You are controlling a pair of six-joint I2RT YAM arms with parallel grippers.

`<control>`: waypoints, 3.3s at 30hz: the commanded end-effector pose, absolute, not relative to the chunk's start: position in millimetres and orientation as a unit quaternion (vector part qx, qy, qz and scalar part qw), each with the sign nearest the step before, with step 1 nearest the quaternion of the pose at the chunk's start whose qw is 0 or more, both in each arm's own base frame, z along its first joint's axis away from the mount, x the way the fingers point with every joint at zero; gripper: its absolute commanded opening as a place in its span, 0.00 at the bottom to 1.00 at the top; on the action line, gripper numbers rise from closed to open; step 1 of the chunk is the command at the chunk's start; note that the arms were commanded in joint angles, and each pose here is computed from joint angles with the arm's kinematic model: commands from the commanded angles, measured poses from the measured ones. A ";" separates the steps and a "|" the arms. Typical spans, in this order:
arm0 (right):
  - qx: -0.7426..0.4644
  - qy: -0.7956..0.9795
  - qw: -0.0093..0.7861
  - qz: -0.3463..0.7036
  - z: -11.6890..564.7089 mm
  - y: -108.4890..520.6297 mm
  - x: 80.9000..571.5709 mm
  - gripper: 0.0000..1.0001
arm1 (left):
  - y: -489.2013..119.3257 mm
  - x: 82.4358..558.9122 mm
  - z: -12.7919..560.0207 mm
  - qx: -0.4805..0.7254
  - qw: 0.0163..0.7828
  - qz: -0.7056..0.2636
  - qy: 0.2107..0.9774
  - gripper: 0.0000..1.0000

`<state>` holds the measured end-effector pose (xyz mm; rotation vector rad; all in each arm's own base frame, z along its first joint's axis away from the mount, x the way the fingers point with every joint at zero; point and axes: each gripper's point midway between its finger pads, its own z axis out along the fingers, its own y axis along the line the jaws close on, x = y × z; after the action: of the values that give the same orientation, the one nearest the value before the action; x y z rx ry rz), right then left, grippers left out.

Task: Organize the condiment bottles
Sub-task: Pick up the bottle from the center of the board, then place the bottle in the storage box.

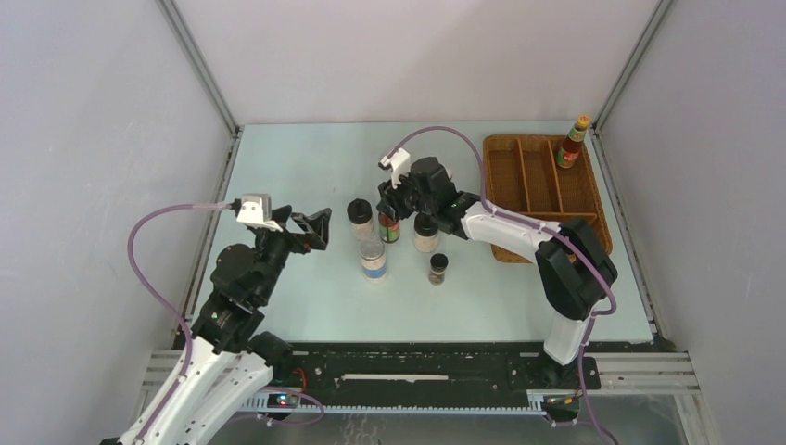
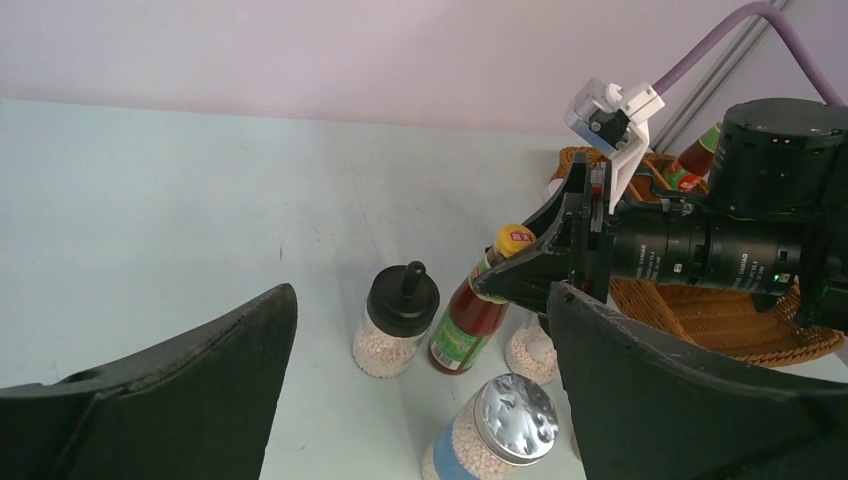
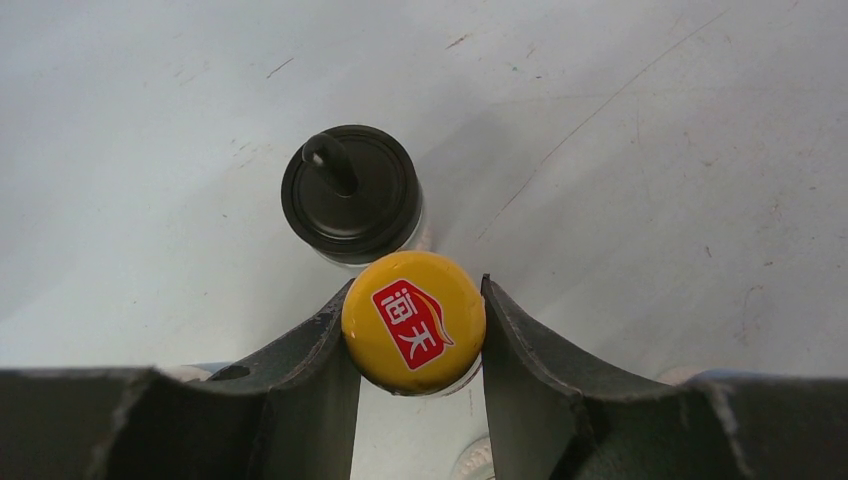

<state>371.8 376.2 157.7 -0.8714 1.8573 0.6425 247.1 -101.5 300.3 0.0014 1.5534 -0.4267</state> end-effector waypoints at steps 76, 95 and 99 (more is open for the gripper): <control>-0.065 0.667 0.742 0.001 431.5 69.5 401.3 0.00 | -106.9 245.3 312.0 0.014 0.693 -0.201 0.692 1.00; 0.088 0.667 0.737 -0.061 383.9 -51.7 426.0 0.00 | -104.1 245.2 306.1 0.013 0.692 -0.192 0.696 1.00; 0.106 0.666 0.736 -0.069 377.7 -68.2 431.4 0.00 | -103.9 245.5 305.8 0.014 0.692 -0.190 0.696 1.00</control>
<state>424.2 -52.7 307.8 0.1733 1.7190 -0.1554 249.1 -104.3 278.3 0.0247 1.6176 -0.4093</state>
